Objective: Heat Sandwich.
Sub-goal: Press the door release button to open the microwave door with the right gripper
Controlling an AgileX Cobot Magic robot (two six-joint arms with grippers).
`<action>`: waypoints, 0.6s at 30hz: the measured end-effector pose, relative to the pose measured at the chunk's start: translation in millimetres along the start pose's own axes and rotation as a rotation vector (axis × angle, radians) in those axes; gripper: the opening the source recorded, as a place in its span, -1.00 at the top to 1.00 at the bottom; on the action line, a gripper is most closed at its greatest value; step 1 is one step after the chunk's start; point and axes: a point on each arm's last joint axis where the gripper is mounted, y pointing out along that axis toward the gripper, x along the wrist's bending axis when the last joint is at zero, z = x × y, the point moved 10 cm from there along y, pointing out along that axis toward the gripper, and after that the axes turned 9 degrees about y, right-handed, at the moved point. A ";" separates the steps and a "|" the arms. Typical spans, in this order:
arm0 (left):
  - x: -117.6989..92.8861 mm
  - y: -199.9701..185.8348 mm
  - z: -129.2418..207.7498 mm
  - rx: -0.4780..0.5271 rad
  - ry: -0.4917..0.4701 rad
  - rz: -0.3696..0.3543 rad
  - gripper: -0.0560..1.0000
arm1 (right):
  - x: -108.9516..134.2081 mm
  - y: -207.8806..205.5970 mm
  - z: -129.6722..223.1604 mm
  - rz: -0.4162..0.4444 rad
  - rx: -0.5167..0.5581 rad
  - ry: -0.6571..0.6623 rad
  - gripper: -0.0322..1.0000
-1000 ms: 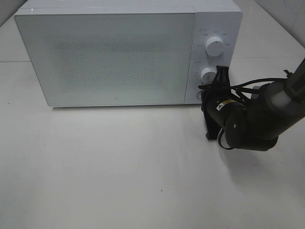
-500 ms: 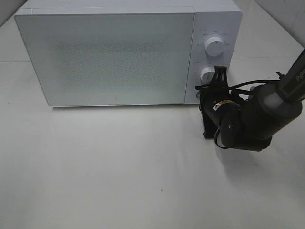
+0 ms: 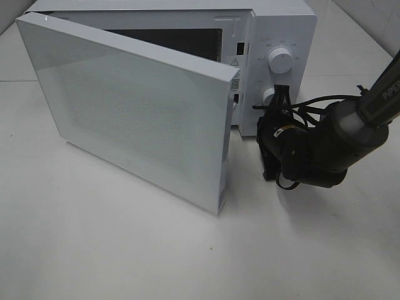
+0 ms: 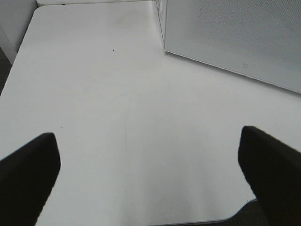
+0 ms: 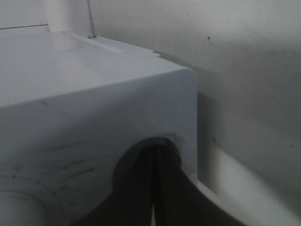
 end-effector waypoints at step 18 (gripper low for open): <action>0.0 0.0 0.0 0.000 0.000 0.000 -0.95 | -0.7 -1.7 1.1 0.012 0.008 -0.005 0.92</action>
